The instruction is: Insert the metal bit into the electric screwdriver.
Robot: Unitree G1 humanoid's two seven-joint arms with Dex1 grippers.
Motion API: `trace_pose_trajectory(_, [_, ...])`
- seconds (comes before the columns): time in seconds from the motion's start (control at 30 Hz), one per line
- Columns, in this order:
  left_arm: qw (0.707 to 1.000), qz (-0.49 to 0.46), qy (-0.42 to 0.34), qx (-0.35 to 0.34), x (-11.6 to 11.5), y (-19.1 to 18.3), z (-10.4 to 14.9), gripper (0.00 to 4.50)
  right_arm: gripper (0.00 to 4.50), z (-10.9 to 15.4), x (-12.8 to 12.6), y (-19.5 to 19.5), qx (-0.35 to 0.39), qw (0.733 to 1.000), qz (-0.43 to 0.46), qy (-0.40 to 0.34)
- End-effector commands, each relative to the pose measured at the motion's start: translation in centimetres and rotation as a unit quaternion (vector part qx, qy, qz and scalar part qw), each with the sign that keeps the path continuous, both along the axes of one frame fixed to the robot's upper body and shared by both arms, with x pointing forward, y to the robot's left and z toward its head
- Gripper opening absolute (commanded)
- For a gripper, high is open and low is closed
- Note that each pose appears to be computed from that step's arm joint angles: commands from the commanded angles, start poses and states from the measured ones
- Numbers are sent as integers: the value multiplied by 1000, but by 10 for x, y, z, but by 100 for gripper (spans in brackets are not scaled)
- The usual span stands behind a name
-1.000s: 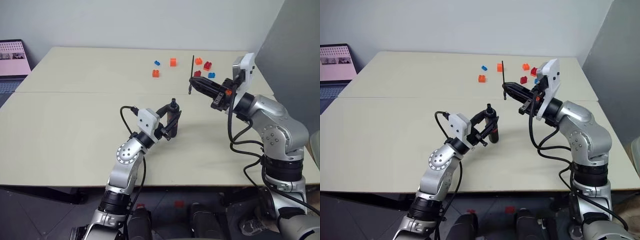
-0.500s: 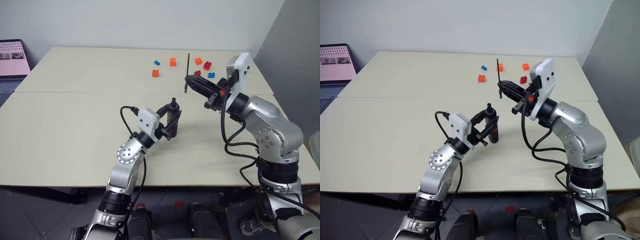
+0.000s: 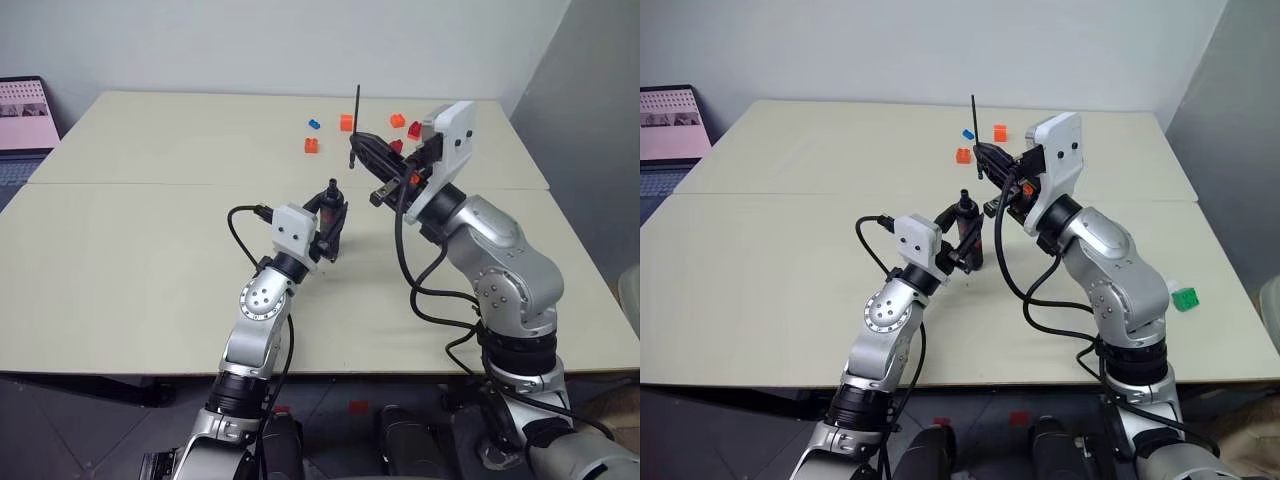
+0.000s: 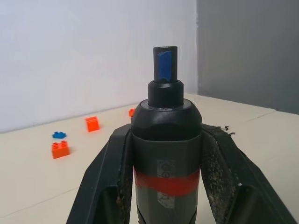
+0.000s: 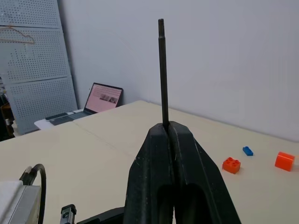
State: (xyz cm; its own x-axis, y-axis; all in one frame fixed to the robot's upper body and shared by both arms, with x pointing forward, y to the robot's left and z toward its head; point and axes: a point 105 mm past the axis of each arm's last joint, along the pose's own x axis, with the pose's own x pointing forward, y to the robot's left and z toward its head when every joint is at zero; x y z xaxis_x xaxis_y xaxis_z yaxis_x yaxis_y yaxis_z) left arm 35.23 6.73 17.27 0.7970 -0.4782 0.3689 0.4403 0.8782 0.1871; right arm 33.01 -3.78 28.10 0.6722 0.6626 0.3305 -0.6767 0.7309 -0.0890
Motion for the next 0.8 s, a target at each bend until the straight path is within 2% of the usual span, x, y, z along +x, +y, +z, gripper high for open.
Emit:
trace_pose_trajectory(0.03, [999,4,-37,-3,-2,-3,15,164,0,13,-2,5,13,1000,-15,-24])
trace_pose_trajectory(0.8, [999,25,-34,0,1,-2,11,164,0,6,-4,28,17,999,-29,-14])
